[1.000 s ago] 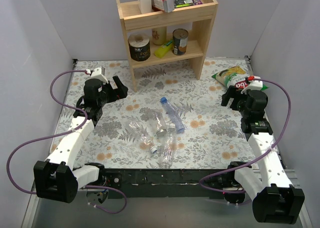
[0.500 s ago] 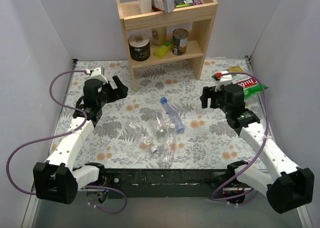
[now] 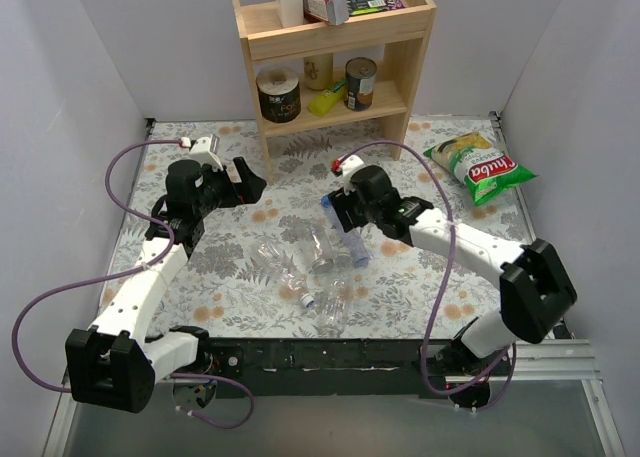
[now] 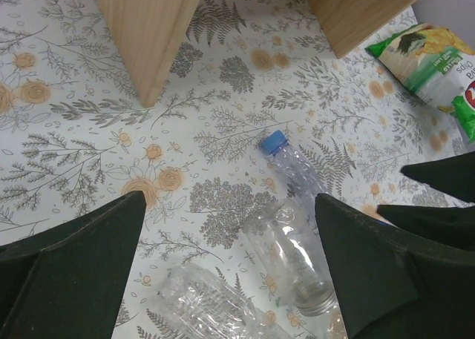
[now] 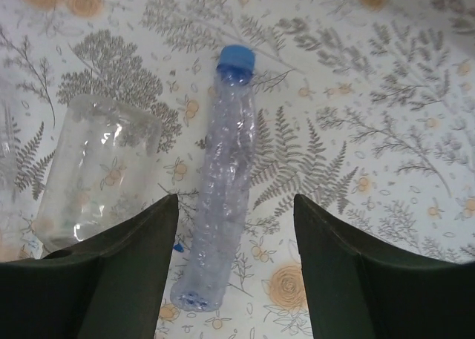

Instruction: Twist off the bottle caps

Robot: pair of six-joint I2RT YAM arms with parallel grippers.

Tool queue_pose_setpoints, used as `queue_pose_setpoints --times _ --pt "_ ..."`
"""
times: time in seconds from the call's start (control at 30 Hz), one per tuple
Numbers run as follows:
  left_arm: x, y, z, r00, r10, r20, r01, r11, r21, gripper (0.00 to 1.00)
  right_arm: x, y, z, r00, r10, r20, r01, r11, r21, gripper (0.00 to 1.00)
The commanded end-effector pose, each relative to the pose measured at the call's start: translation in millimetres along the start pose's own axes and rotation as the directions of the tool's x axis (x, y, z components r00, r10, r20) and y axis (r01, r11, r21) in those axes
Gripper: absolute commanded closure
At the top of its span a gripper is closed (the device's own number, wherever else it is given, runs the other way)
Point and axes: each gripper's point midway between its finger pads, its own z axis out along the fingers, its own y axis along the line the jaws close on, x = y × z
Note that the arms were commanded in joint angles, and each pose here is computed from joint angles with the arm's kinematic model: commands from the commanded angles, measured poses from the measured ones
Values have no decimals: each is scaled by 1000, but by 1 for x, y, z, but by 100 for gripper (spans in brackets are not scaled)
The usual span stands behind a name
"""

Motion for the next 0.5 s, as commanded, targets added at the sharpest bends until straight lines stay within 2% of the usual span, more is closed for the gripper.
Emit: queue_pose_setpoints --times 0.0,0.2,0.47 --pt "2 -13 0 1000 27 -9 -27 997 67 2 -2 22 22 997 -32 -68 30 999 -20 30" --pt "4 -17 -1 1000 29 -3 -29 995 97 2 25 26 48 973 -51 -226 52 999 -3 32" --pt "6 -20 0 1000 29 -11 -27 992 119 2 41 33 68 951 -68 -302 62 998 -30 37"
